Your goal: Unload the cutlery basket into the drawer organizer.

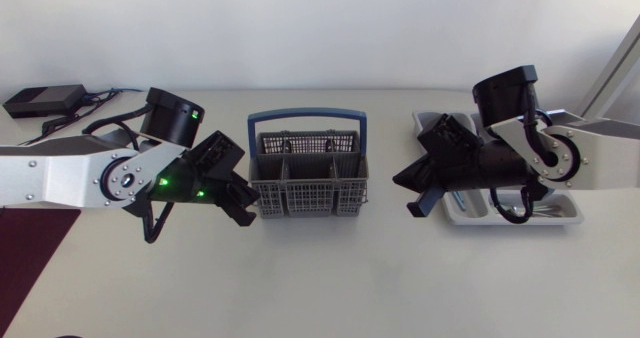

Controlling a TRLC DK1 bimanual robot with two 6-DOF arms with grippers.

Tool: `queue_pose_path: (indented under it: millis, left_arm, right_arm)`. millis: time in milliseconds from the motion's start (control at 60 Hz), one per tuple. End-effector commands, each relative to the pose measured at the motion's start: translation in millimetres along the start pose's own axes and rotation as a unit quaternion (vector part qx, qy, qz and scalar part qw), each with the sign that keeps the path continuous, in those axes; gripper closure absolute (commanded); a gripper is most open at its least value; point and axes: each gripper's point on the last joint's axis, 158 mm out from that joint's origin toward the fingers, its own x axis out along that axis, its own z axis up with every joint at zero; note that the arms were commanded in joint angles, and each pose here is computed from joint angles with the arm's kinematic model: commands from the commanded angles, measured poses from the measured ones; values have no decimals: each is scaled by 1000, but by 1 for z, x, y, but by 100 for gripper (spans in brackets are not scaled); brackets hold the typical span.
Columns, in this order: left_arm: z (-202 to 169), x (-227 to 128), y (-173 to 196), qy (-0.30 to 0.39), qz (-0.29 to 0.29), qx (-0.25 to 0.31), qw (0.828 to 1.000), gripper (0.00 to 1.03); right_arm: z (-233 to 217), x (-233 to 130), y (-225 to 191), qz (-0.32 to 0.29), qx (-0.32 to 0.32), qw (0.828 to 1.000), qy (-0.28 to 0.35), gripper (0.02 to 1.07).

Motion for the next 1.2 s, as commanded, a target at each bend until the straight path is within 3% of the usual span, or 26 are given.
queue_pose_path:
  millis: [0, 533, 733, 1017, 1183]
  left_arm:
    - [7, 2, 10, -5, 11, -5, 1000, 54]
    - [10, 8, 21, -17, 42, 3, 999, 54]
    - [12, -13, 21, -33, 50, 2, 998, 52]
    - [16, -69, 20, -72, 77, -3, 994, 31]
    - [15, -101, 23, -98, 109, -17, 989, 17]
  right_arm:
    - [-11, 1, 10, 9, -2, 1000, 11, 101]
    - [-15, 0, 13, 10, -5, 1000, 12, 101]
    - [-16, -7, 14, 4, -8, 1000, 7, 101]
    - [-14, -39, 1, -64, -25, 998, -17, 95]
    - [-11, -69, -12, -141, -39, 988, -47, 76]
